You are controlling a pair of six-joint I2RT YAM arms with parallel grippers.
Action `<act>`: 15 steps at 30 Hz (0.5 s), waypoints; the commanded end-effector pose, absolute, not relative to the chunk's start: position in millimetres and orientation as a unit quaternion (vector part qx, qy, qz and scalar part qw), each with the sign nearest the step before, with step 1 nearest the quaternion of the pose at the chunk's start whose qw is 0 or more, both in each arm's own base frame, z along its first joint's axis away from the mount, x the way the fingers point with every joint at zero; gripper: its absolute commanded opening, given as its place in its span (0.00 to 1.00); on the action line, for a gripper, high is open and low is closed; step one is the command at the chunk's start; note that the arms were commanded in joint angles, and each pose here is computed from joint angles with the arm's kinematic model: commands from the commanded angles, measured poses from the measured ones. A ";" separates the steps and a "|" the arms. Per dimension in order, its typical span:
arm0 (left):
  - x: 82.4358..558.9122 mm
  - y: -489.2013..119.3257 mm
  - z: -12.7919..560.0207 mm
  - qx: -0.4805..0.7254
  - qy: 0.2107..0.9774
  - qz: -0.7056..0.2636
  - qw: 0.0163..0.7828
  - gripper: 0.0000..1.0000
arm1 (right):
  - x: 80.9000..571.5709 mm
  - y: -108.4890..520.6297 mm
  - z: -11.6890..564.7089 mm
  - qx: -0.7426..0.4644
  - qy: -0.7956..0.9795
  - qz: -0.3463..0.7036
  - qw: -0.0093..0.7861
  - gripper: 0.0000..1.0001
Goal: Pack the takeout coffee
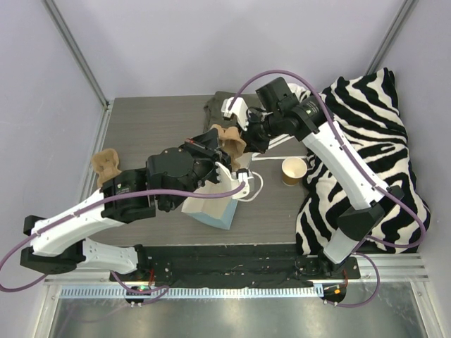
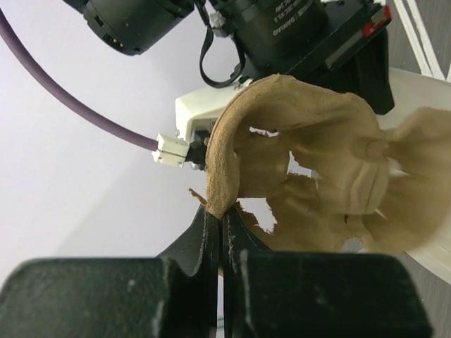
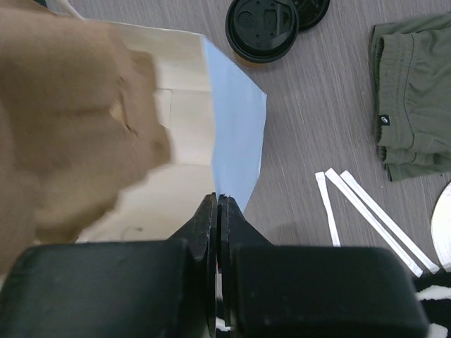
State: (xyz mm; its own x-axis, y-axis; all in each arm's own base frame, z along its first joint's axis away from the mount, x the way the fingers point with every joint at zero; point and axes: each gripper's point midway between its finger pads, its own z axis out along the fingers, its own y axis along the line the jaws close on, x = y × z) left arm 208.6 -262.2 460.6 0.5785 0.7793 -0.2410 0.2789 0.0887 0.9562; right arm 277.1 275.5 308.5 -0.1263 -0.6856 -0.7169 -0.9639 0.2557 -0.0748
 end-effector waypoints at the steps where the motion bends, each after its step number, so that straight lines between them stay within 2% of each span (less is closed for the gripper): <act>1: 211.1 -241.8 479.8 0.617 0.408 0.239 0.628 0.00 | 258.6 274.8 329.4 -0.577 0.702 0.231 0.349 0.01; 7: 205.0 -243.0 454.3 0.637 0.402 0.233 0.615 0.00 | 253.4 277.2 336.3 -0.577 0.695 0.245 0.352 0.01; 15: 185.4 -257.0 416.0 0.669 0.410 0.166 0.597 0.00 | 256.6 281.1 349.5 -0.598 0.670 0.244 0.367 0.01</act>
State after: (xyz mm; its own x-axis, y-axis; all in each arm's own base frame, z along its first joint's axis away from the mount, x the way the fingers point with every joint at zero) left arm 196.5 -253.0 421.4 0.5914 0.7812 -0.1997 0.3006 0.0163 0.9536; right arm 265.9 277.9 315.4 -0.1098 -0.6711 -0.7332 -0.9743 0.2185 -0.0541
